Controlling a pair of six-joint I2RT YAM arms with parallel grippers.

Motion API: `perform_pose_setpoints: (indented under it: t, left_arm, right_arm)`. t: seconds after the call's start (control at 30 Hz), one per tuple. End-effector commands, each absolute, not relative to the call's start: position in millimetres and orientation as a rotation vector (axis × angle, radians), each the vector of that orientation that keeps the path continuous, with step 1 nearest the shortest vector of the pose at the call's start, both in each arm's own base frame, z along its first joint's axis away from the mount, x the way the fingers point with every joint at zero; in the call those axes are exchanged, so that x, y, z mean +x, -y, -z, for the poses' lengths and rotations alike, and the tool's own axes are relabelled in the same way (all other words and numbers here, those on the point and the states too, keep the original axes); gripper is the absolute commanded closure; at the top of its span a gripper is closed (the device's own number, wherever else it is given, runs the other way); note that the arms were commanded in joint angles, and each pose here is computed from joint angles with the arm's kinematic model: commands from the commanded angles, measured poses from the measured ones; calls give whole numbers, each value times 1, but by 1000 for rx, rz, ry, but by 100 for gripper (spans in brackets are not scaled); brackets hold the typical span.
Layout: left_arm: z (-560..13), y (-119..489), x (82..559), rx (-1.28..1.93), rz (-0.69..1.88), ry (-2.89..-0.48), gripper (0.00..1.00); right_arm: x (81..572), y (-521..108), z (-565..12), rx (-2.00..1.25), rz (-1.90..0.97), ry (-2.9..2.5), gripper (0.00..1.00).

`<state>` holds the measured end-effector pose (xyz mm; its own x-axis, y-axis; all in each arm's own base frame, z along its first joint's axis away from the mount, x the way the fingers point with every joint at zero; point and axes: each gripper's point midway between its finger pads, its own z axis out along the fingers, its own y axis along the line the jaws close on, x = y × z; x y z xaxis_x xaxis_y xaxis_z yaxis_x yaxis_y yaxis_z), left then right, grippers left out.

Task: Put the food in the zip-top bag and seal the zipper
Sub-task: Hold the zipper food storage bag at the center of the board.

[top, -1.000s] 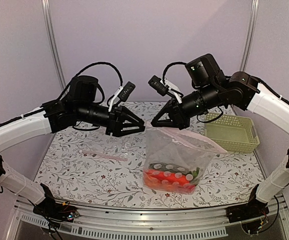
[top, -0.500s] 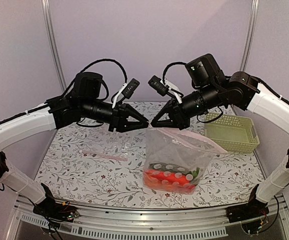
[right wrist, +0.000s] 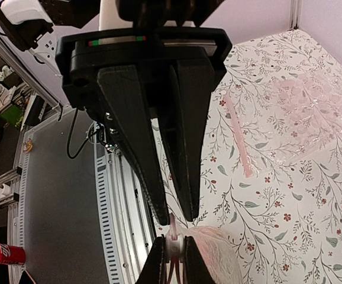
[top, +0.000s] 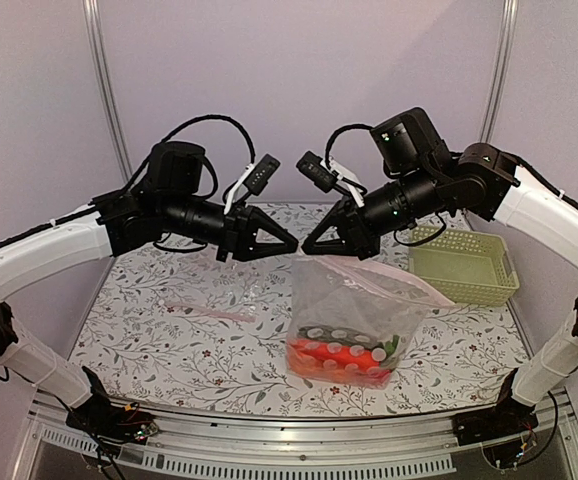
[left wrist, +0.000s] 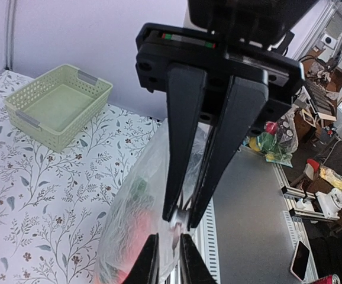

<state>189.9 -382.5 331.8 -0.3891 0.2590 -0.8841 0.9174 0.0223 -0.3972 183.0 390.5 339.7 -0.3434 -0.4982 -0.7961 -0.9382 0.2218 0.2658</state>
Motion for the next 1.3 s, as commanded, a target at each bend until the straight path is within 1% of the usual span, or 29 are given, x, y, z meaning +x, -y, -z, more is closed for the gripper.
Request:
perform_pose_setpoints:
  t: [0.0,0.1,0.37,0.53,1.0,1.27]
  left_arm:
    - [-331,384,193,1215,1410,-1704,88]
    - [-331,385,193,1216,1412,-1705,88]
    - [-332,386,190,1233,1426,-1690,100]
    - [-332,387,188,1243,1435,-1683,100]
    - [-336,373,199,1143,1334,-1671,100]
    - [-337,366,202,1117,1322,-1674,100]
  right_arm:
    - [181,-388,-335,-1333,-1016,-1959,100]
    - [180,-388,-334,-1335,-1016,-1961,100]
    - [181,-388,-334,-1335,-1013,-1962,100]
    - [183,-388,-332,-1329,-997,-1972,100]
    - [188,-376,-319,-1313,-904,-2039,100]
    - [186,-365,-323,-1287,-881,-2040,100]
